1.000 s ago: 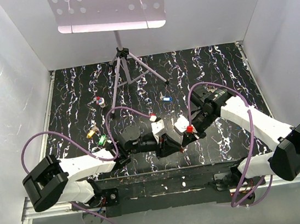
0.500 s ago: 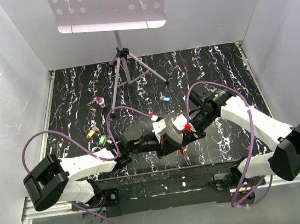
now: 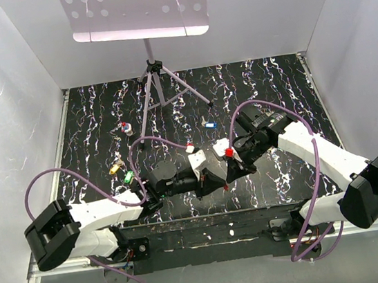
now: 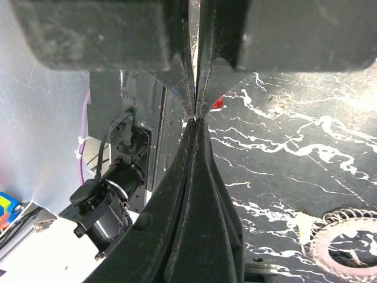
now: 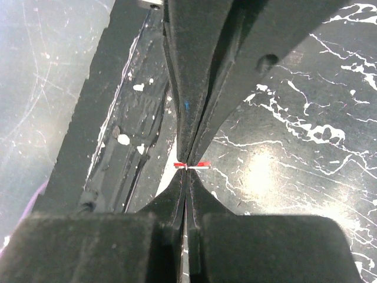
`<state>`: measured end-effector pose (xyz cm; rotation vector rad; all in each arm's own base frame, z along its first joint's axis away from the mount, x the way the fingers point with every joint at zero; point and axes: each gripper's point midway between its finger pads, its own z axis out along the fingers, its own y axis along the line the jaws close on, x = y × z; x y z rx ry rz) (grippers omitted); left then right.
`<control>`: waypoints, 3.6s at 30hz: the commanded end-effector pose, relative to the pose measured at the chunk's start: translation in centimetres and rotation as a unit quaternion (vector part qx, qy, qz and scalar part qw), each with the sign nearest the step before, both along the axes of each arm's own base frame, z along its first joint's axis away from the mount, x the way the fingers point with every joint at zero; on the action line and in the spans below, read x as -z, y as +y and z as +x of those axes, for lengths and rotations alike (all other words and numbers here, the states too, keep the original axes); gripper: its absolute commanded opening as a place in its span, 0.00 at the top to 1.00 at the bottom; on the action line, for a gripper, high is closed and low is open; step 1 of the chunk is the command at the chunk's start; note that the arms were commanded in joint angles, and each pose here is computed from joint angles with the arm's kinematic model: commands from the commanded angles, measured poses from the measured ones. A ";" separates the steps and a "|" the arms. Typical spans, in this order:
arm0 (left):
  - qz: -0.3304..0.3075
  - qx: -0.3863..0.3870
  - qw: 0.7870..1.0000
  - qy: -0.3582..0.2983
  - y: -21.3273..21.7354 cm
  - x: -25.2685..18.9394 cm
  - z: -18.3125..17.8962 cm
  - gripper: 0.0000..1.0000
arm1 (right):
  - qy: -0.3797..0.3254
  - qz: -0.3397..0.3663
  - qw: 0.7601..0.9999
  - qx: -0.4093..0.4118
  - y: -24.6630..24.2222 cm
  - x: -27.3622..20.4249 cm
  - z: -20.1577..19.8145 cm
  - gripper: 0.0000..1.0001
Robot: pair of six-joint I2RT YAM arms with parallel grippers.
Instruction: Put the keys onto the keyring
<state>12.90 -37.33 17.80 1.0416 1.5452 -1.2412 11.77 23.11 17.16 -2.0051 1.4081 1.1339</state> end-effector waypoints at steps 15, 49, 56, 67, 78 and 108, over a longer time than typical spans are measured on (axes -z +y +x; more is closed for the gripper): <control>-0.060 -0.112 0.992 0.009 2.6 -2.3 2.1 1.00 | 0.069 0.078 0.994 0.027 2.4 -4.2 -0.8 0.93; -0.208 -0.137 0.968 0.014 4.9 -6.9 2.0 1.00 | 0.169 0.145 0.971 0.082 3.5 -7.9 1.9 0.55; -0.211 -0.136 0.968 0.014 4.7 -7.2 2.1 1.00 | 0.186 0.151 0.968 0.073 3.7 -7.8 1.6 0.63; -0.213 -0.136 0.967 0.018 4.6 -7.0 2.1 1.00 | 0.190 0.144 0.969 0.069 4.0 -7.1 1.4 0.72; -0.217 -0.137 0.966 0.021 4.7 -7.0 2.1 1.00 | 0.189 0.140 0.970 0.063 4.1 -6.7 1.1 0.86; -0.082 0.003 0.978 0.190 5.1 -4.2 0.0 0.02 | 0.172 -0.111 0.978 0.038 1.0 -1.8 -0.5 0.99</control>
